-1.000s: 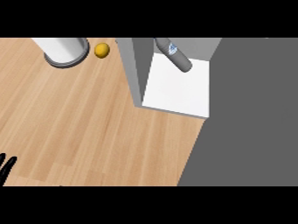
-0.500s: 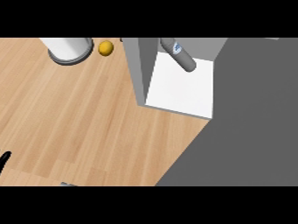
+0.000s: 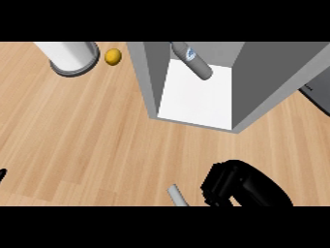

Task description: Pick up the bottled water, place it into the cabinet and close the cabinet

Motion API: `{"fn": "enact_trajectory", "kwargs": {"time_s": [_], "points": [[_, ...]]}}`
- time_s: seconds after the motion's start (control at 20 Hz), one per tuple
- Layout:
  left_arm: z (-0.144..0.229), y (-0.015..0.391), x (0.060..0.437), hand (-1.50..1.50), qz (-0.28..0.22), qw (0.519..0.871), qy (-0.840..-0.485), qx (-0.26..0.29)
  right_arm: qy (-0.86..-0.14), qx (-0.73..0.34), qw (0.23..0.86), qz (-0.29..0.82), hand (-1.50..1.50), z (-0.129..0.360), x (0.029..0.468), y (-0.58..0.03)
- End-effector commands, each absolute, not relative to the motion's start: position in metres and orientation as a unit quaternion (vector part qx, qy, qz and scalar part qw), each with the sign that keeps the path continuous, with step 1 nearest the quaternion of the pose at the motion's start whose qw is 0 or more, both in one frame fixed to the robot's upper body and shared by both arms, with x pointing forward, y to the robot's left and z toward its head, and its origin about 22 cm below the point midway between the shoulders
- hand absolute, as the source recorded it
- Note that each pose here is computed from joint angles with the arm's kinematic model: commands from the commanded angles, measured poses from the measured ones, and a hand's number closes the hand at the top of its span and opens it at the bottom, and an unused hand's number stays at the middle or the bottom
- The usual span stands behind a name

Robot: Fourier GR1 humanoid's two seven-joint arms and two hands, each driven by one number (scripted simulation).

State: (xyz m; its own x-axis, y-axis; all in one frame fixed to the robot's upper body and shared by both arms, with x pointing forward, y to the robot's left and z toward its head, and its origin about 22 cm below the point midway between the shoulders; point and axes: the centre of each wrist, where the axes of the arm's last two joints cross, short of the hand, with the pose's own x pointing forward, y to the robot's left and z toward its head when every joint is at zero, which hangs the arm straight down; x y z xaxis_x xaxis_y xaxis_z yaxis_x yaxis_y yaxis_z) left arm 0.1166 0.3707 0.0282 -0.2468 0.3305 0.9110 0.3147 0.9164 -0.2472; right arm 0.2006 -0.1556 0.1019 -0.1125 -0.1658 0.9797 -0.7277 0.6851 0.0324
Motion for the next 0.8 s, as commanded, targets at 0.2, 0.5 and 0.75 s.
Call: {"fn": "enact_trajectory", "kwargs": {"time_s": [0.2,0.5,0.75], "points": [[0.028,0.384,0.118,-1.5,0.024,0.571,-0.791,-0.218,-0.708,0.235,0.64,0.183,1.5,0.12,0.297,-0.119],[0.026,0.382,0.113,-1.5,0.017,0.576,-0.785,-0.229,-0.711,0.194,0.656,0.165,1.5,0.142,0.363,-0.113],[0.033,0.379,0.118,-1.5,0.03,0.572,-0.79,-0.219,-0.704,0.202,0.658,0.174,1.5,0.148,0.378,-0.097]]}}
